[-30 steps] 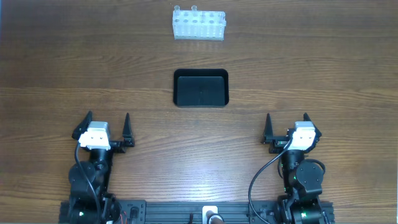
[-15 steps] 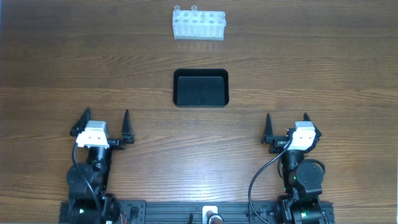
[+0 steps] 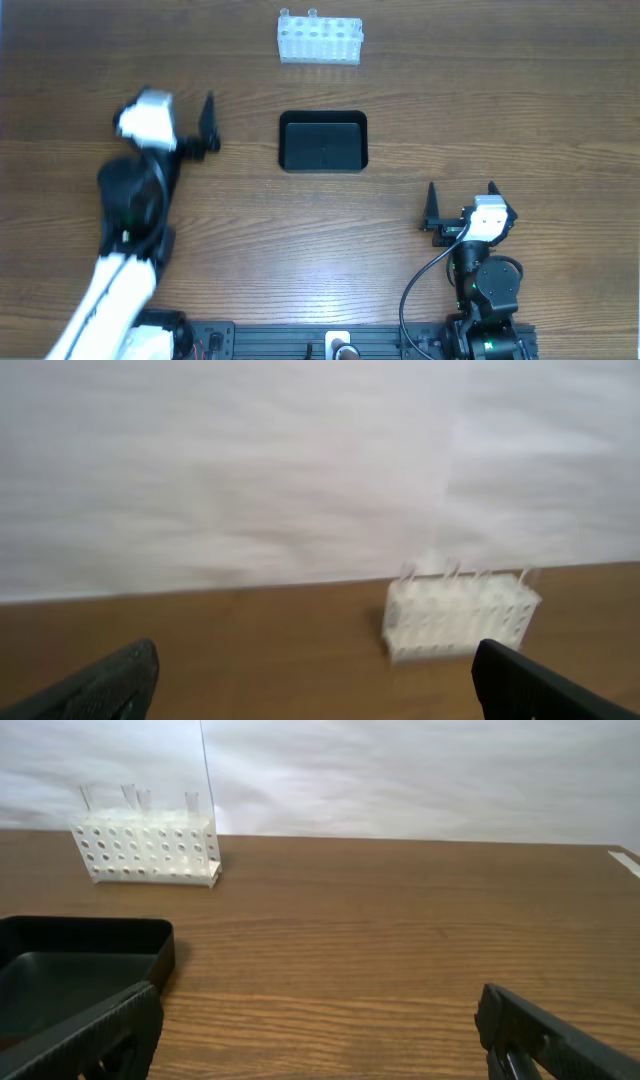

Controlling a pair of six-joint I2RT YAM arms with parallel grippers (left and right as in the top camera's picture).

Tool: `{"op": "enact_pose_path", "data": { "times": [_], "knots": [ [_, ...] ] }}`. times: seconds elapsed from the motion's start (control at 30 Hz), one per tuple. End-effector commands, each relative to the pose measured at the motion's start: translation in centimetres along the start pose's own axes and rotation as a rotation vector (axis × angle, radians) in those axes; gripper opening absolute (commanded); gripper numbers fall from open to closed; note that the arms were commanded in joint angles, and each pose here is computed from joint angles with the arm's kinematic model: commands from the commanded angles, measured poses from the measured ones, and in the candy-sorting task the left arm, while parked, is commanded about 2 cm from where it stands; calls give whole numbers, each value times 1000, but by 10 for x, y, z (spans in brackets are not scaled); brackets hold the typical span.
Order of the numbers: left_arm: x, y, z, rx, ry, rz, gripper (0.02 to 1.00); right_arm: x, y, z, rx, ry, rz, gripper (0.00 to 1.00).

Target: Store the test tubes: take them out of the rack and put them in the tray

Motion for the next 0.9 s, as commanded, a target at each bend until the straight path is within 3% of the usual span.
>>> {"op": "enact_pose_path", "data": {
  "times": [0.03, 0.6, 0.9],
  "knots": [
    [49, -3, -26, -14, 67, 61, 1000, 0, 3, 0, -4, 1, 7, 993],
    [220, 58, -70, -56, 95, 260, 1000, 0, 3, 0, -4, 0, 7, 991],
    [260, 100, -62, -101, 24, 326, 998, 0, 3, 0, -4, 0, 7, 993]
  ]
}}
Point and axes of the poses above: each gripper's point midway between its finger pads, its own x axis out along the fingers, its own z axis along the line the jaws close on, y = z × x, the point moved 1 cm from there along -x, back along the fingers, and after that the axes turned 15 degrees about -x, right-handed, at the moved point
